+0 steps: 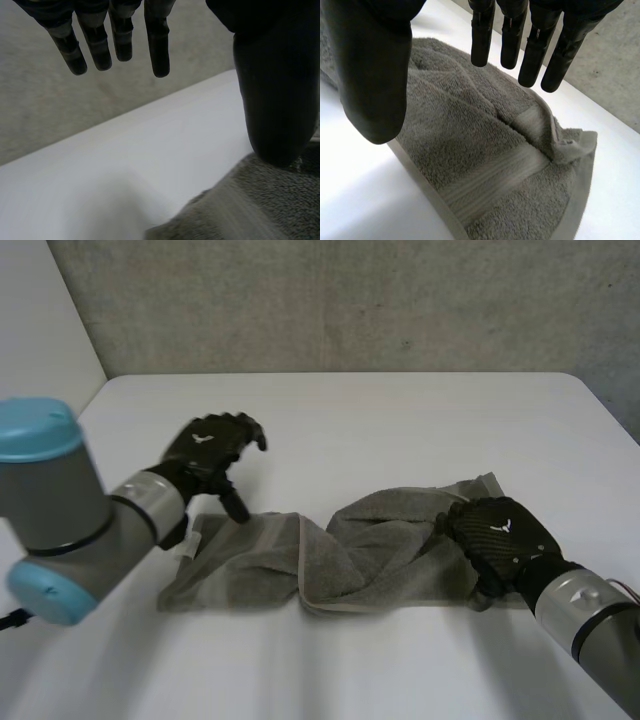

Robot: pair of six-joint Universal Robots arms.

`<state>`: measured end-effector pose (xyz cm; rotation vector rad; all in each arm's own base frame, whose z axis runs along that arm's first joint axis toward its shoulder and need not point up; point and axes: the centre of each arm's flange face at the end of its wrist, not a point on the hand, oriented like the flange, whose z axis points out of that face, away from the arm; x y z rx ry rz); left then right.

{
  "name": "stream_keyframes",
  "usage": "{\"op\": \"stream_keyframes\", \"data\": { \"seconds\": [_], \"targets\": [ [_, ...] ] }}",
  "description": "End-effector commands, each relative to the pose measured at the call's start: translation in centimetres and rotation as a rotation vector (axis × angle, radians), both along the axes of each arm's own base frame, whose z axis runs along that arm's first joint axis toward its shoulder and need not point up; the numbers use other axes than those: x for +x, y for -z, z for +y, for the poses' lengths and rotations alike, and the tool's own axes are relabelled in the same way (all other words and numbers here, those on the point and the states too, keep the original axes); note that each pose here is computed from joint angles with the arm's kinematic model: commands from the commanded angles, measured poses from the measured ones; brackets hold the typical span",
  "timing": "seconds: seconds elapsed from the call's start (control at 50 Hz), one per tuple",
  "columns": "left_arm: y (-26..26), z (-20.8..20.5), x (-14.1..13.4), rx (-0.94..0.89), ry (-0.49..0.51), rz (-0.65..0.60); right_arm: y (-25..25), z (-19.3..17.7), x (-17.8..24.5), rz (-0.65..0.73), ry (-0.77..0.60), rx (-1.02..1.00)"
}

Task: Fold the towel.

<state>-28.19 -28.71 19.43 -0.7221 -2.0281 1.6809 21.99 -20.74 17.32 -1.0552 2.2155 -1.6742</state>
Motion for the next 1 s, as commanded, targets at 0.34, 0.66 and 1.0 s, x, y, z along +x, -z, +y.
{"op": "stream_keyframes", "data": {
  "seconds": [0.34, 0.66, 1.0],
  "targets": [
    [6.6, 0.8, -5.5, 0.092, 0.199, -0.105, 1.5, -0.2, -0.4, 0.1, -0.02, -0.081],
    [6.4, 3.2, -4.5, 0.238, 0.209, -0.174, 3.5, -0.6, -0.9, 0.112, -0.013, -0.001],
    [4.3, -0.9, -0.9, 0.182, -0.026, -0.173, 4.9, -1.0, -0.9, 0.124, -0.007, 0.024]
  ]
}}
